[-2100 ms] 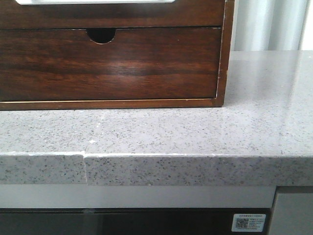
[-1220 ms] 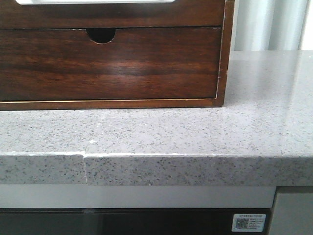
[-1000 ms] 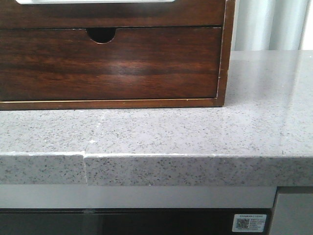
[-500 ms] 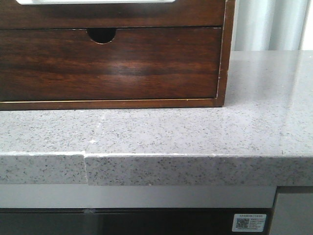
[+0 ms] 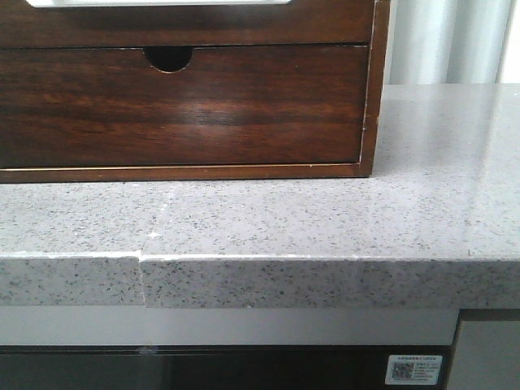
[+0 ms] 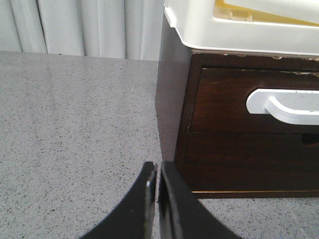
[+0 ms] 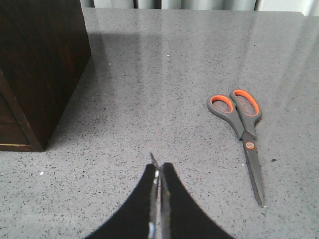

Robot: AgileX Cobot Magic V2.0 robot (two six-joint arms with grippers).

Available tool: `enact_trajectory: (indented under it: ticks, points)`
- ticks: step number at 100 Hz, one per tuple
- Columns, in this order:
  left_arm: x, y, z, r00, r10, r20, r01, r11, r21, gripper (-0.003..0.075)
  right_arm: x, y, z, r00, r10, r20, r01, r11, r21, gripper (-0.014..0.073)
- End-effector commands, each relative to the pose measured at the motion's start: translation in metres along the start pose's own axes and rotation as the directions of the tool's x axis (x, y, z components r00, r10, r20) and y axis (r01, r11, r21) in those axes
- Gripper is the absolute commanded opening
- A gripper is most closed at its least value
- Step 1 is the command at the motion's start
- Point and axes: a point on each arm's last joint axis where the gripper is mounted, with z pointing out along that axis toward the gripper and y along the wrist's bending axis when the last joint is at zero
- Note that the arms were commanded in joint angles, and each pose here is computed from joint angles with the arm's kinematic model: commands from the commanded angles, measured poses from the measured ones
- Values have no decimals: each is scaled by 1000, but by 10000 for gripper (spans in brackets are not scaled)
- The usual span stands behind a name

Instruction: Put scissors in drawer with both arms

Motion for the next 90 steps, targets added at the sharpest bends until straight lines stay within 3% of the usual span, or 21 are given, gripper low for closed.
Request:
enact_trajectory:
  ticks: [1,32,37,42,47,57,64,71,90]
  points:
    - [-15,-1,-1,996,-13,85,13,1000,2,-20,-16,-1,-3,996,-13,86,13,1000,9,-69]
    - [-15,0,-1,996,-4,85,4,1000,-3,-20,-16,-1,-3,997,-13,82,13,1000,9,-66]
    - [-16,0,-1,996,-1,91,3,1000,-13,-12,-16,-1,-3,997,-13,82,13,1000,9,-31]
    - [-16,1,-1,996,14,94,-12,1000,-21,39,-16,-1,-3,996,-16,88,16,1000,10,39]
    - [-17,2,-2,995,28,101,-25,999,-28,138,-16,-1,-3,996,-23,90,22,1000,14,141]
    - [-17,2,-2,993,55,102,-51,998,-38,440,-17,-2,-3,995,-44,95,42,999,26,388]
    - [-17,2,-2,994,43,101,-39,999,-35,575,-18,-2,-3,994,-44,104,42,999,26,514]
    - [-17,2,-2,994,41,101,-38,999,-31,615,-18,-2,-3,993,-44,105,42,999,26,568]
    - [-17,1,-2,995,12,101,-10,1000,-20,570,-18,-2,-3,994,-44,104,42,999,26,568]
